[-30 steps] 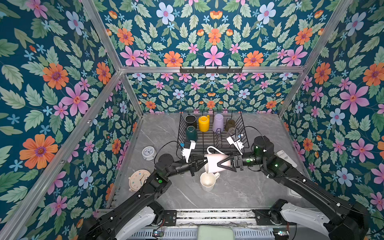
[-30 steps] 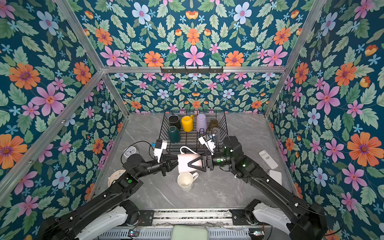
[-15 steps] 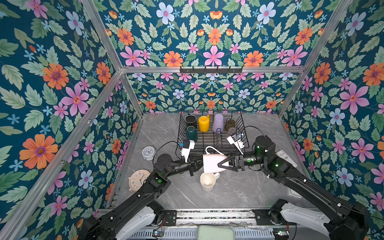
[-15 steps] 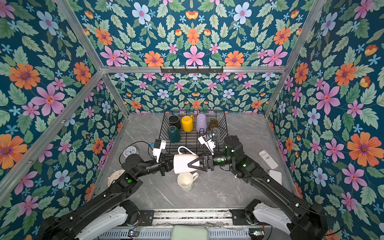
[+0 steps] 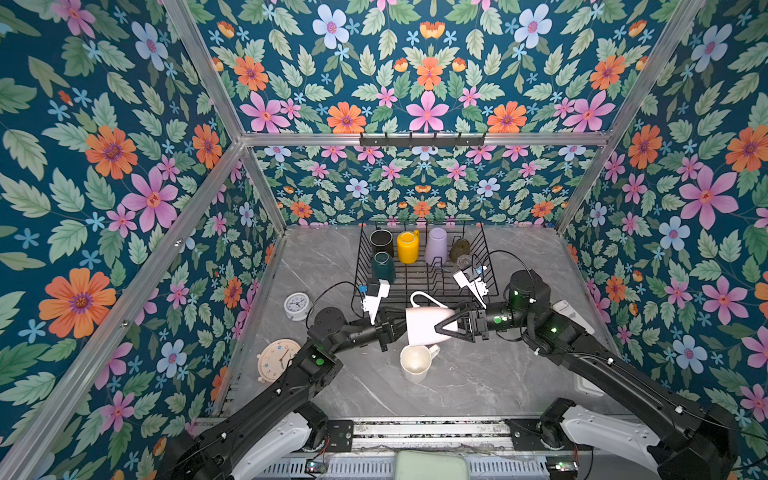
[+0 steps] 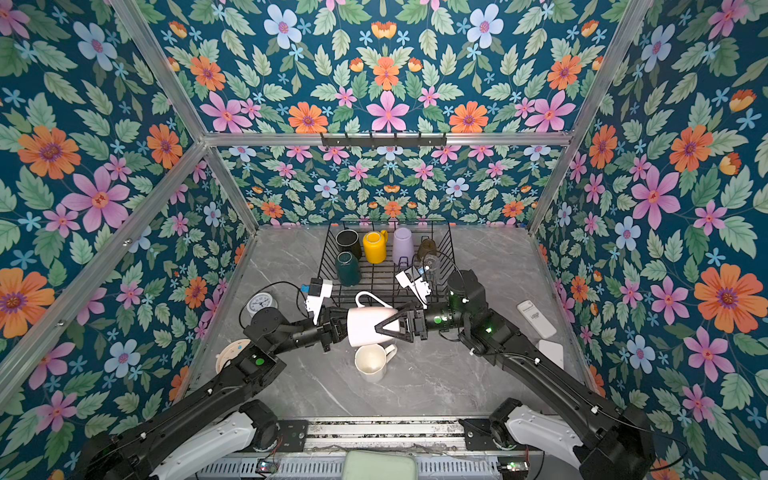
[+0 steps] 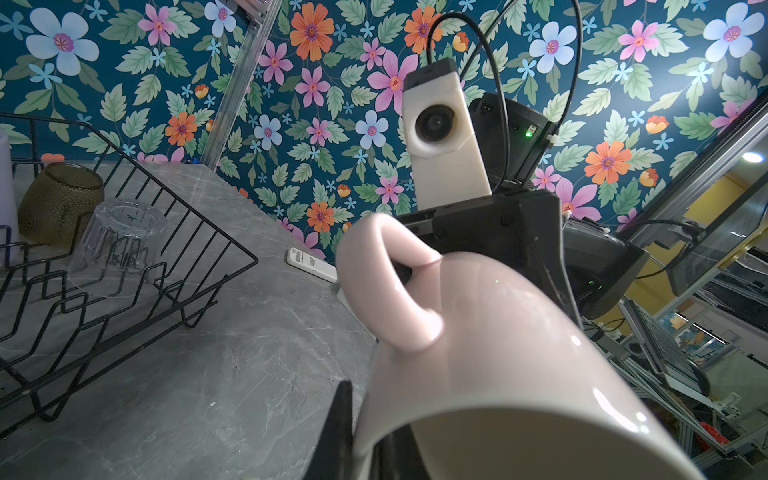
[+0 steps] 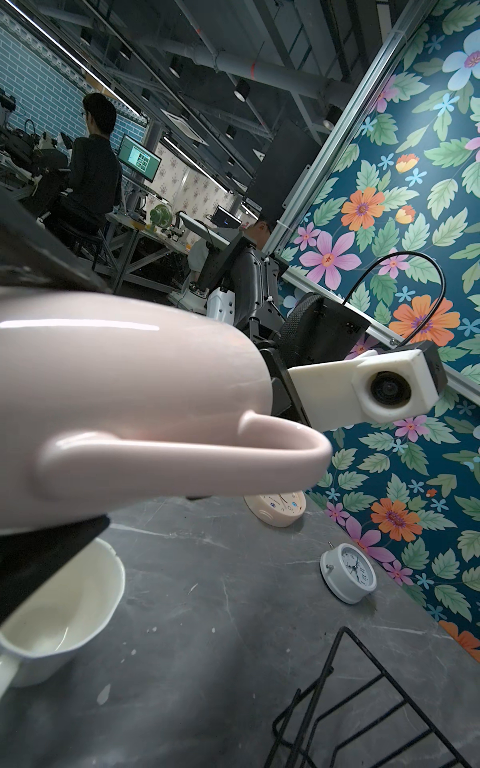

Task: Load the cups into the dish rack
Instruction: 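Pass the pink mug from the left gripper to the right gripper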

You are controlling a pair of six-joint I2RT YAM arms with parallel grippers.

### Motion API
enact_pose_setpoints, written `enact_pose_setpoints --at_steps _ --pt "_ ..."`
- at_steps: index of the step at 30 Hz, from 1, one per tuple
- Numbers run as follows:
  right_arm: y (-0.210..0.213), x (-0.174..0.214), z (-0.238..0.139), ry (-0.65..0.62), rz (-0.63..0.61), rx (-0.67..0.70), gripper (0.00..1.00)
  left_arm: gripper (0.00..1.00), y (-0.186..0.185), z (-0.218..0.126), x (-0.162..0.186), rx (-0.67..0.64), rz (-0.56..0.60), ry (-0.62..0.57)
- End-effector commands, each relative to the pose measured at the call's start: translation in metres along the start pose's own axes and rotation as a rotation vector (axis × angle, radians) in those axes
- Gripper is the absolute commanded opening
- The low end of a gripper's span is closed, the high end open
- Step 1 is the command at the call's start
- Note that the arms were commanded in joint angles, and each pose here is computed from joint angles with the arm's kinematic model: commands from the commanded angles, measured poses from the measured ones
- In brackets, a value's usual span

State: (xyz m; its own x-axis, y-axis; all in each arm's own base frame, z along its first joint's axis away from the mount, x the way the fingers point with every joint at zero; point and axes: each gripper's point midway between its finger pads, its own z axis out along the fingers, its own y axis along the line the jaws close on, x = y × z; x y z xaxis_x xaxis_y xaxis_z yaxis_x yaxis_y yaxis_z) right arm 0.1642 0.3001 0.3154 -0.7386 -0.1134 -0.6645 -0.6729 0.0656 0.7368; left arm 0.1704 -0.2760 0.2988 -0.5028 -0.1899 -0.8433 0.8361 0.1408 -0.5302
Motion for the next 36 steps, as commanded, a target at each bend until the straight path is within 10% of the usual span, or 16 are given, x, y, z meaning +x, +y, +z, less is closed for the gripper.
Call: enact_pose_setpoints --at_steps 1,24,28,36 --pt "-0.019 -0.005 0.003 -0.038 0.032 0.1 0.0 0.0 -0.012 0.001 -0.02 0.03 0.049 -0.067" --pt "-0.017 -0.012 0.002 -0.021 -0.003 0.131 0.0 0.0 -0.01 0.003 -0.021 0.021 0.046 -0.055" --pt "-0.016 -0.008 0.004 0.004 -0.003 0.115 0.59 0.0 -0.012 0.004 -0.02 0.039 0.044 -0.048" --pt "-0.016 -0.006 0.005 0.012 -0.001 0.105 0.77 0.0 -0.013 0.006 -0.02 0.047 0.043 -0.043"
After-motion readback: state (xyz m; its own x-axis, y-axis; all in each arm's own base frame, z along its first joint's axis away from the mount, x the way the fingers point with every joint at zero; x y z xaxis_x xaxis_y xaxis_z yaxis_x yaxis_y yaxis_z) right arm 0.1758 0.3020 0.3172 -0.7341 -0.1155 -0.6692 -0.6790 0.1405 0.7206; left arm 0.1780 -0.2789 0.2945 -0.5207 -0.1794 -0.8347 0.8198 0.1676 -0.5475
